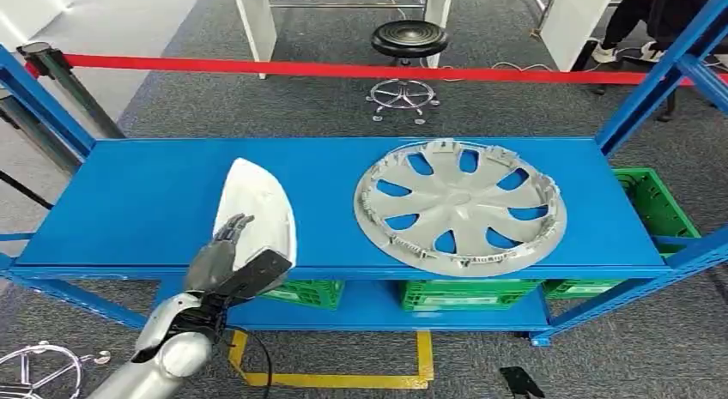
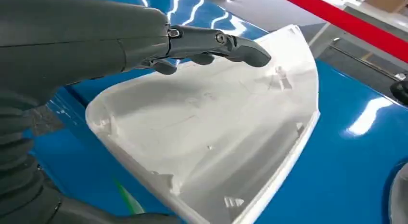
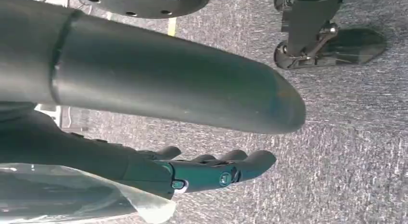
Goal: Take the parts from the cabinet and place them on the table.
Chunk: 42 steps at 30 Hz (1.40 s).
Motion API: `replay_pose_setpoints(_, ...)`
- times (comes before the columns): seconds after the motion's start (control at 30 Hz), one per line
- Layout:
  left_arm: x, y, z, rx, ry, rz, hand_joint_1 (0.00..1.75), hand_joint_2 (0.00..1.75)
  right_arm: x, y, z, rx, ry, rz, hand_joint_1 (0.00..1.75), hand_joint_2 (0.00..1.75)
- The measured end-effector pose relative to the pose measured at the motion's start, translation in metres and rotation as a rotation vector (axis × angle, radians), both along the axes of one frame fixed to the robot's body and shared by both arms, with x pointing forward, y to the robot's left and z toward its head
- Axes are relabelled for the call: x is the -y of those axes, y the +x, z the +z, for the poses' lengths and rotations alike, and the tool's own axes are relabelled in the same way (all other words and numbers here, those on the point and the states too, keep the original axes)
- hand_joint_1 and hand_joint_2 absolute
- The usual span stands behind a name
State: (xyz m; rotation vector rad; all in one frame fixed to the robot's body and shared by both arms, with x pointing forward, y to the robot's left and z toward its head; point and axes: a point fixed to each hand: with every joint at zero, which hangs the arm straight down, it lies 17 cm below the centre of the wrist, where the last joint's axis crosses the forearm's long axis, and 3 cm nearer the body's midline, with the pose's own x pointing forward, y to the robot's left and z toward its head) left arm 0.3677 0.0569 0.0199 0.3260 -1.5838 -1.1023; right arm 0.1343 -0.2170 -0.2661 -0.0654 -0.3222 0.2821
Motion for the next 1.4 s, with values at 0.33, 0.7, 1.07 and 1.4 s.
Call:
replay_pose_setpoints(0.33, 0.011, -0.002, -0.007, -0.057, -0.021, -0.018, 1.75, 1.75, -0.001, 0.003, 0.001, 0.0, 0.002, 0.003, 0.0, 0.0)
replay_pose_setpoints(0.7, 0.015, -0.005, -0.015, -0.077, -0.017, -0.02, 1.75, 1.75, -0.001, 0.004, 0.001, 0.002, 0.002, 0.003, 0.0, 0.0)
replay_pose_setpoints(1.07, 0.012, 0.003, -0.007, -0.035, -0.016, -0.008, 1.75, 1.75, -0.001, 0.005, 0.001, 0.006, 0.003, 0.002, 0.0, 0.0)
replay_pose_setpoints(1.4, -0.01, 0.031, 0.046, 0.176, -0.075, 0.088, 1.75, 1.75, 0.001, 0.006, 0.001, 0.018, -0.002, -0.009, 0.0, 0.0)
